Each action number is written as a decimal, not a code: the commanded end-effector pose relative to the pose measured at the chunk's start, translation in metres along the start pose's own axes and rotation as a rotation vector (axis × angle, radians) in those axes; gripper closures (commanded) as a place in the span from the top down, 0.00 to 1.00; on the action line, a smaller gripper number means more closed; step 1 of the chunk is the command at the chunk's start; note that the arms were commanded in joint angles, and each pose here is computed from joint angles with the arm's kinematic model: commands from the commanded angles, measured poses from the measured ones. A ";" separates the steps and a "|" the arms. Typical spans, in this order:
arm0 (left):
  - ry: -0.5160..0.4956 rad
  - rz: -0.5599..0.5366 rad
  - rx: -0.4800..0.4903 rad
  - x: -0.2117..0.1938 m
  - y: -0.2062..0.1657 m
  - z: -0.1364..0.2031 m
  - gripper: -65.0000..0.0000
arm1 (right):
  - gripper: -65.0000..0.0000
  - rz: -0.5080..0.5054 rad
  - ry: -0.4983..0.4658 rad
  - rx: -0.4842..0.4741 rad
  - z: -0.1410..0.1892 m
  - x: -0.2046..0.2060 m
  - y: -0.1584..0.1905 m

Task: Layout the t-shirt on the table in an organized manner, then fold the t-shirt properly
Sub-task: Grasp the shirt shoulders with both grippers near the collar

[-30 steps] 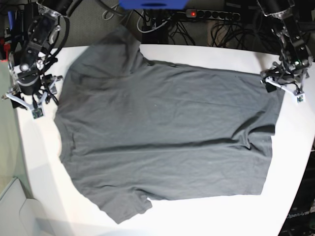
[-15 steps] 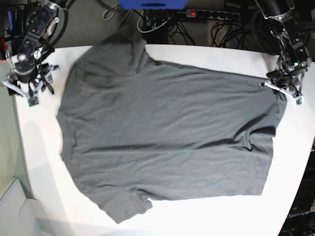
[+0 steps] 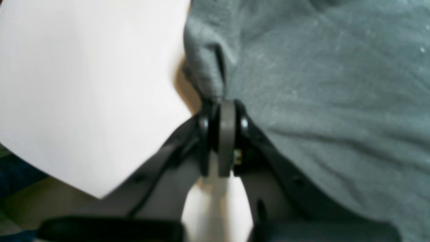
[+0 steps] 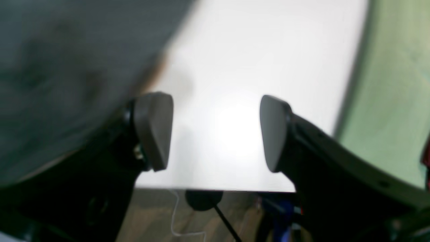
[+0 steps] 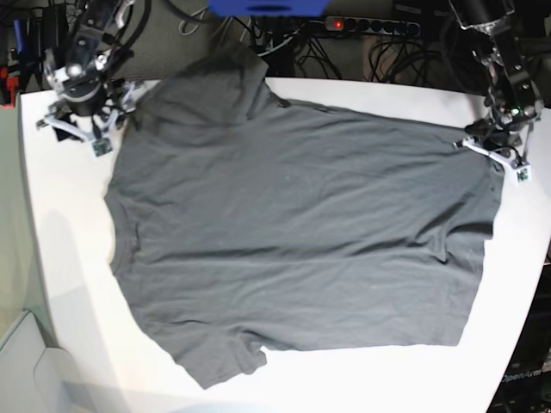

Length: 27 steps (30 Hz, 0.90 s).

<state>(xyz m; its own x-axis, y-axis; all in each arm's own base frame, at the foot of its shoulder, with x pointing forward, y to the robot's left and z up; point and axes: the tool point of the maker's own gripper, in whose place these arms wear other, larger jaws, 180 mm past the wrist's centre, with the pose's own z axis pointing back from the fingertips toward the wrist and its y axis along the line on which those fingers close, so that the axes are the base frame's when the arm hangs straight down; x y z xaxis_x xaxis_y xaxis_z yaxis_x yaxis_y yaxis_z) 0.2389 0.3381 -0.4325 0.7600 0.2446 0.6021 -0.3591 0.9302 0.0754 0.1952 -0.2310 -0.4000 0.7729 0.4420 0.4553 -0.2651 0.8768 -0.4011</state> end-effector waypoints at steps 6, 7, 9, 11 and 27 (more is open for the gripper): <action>0.067 -0.021 -0.021 -0.015 -0.008 -0.001 0.00 | 0.64 0.052 0.010 -0.007 0.018 0.019 0.009; 0.069 -0.018 -0.024 -0.016 -0.009 -0.001 0.00 | 0.64 0.059 0.037 -0.003 0.018 0.017 0.010; 0.069 -0.017 -0.025 -0.017 -0.010 -0.001 0.00 | 0.64 0.066 0.062 0.002 0.017 0.018 0.012; 0.069 -0.017 -0.025 -0.017 -0.010 -0.001 0.00 | 0.64 0.065 0.093 0.003 0.017 0.015 0.013; 0.071 -0.014 -0.028 -0.018 -0.012 -0.001 0.00 | 0.64 0.103 0.063 0.077 0.018 0.031 0.045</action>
<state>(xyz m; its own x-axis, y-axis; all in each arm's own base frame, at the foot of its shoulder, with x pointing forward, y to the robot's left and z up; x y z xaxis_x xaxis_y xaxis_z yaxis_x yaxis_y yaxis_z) 0.2415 0.3322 -0.4336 0.7605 0.2365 0.6048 -0.3495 0.9340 0.0741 0.1935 -0.1755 -0.3956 0.7810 0.5214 0.3438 -0.3976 0.8396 -0.3701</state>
